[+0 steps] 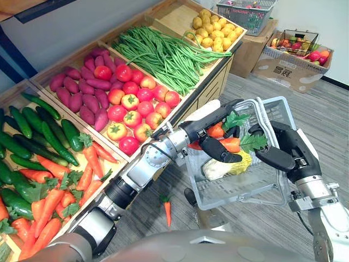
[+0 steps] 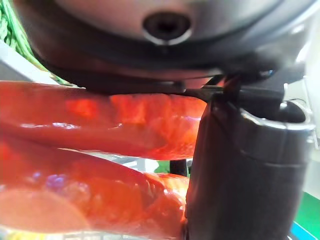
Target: Pick vegetable in the basket
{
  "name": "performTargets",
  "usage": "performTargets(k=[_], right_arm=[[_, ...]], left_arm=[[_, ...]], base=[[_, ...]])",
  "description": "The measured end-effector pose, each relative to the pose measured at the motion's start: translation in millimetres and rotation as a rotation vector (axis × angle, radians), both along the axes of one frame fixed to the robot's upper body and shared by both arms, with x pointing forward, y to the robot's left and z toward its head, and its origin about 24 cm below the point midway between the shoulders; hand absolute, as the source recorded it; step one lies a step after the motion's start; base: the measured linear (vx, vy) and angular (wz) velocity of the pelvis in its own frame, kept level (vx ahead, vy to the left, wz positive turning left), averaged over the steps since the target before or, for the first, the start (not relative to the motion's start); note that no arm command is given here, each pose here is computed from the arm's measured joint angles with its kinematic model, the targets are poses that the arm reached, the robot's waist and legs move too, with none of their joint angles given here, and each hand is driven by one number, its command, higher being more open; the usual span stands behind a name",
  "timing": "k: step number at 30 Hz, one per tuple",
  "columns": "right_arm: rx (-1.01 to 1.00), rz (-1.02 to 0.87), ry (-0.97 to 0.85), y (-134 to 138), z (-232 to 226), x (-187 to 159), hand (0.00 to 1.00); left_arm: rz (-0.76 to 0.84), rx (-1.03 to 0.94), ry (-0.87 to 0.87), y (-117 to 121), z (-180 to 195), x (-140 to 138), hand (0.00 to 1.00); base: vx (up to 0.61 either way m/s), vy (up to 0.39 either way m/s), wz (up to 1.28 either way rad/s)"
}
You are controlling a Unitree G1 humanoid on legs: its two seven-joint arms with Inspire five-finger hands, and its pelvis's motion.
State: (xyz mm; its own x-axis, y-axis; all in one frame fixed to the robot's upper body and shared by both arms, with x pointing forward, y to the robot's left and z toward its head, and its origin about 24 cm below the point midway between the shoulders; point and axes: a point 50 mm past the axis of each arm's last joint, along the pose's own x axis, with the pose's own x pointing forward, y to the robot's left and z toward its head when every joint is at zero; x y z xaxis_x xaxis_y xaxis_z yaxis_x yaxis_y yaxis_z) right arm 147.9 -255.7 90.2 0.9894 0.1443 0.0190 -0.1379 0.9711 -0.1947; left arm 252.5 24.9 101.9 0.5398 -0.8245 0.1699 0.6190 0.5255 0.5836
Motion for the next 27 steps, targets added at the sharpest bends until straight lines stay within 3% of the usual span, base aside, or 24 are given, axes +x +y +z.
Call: performTargets(k=[9,17,27], right_arm=[[0.005,0.006,0.06,0,-7,-5,0.0],[-0.029,0.024,0.16,-4,-13,-10,0.0],[-0.025,0.001,0.159,-5,-13,-10,0.0]], left_arm=[[0.003,0.064,-0.036,-4,-15,-2,0.0],[0.042,0.16,-0.017,-22,-49,1,0.0],[0.046,0.174,-0.035,-28,-53,2,0.0]], base=[[0.01,0.012,-0.02],[0.01,0.012,-0.03],[0.0,0.008,0.0]])
